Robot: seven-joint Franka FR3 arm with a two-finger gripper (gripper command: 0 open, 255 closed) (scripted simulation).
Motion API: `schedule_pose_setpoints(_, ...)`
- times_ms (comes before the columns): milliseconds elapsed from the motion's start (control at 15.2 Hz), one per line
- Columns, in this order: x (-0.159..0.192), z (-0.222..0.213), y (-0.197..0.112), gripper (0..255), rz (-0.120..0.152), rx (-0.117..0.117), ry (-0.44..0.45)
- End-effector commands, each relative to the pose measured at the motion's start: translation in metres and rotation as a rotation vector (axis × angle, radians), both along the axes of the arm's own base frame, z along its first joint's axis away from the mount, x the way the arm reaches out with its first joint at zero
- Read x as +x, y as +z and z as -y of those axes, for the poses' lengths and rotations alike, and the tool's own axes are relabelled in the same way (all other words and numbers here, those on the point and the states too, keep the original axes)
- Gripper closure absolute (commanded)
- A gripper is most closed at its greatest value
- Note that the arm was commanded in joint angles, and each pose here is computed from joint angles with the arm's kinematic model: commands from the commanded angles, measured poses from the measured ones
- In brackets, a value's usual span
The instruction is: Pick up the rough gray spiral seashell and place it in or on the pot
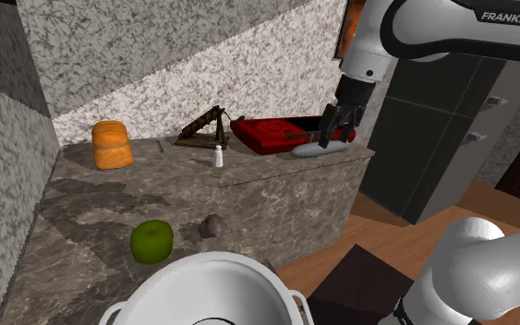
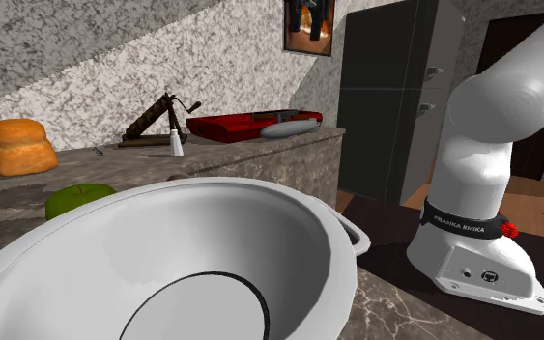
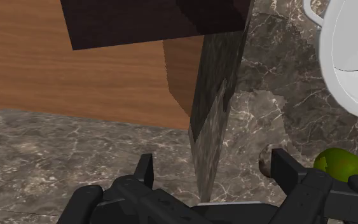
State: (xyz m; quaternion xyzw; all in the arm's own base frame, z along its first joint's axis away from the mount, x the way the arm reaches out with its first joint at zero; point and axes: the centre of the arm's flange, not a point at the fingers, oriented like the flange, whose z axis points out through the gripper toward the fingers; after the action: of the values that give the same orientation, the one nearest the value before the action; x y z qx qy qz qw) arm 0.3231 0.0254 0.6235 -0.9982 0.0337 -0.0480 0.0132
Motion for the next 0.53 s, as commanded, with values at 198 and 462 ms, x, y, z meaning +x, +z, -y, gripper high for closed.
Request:
schedule_pose_setpoints(198,0.017,-0.011,-0.032,0,0.010,0.021,0.015)
schedule_pose_setpoints(462,0.041,-0.027,-0.074,0,0.023,0.048,0.035)
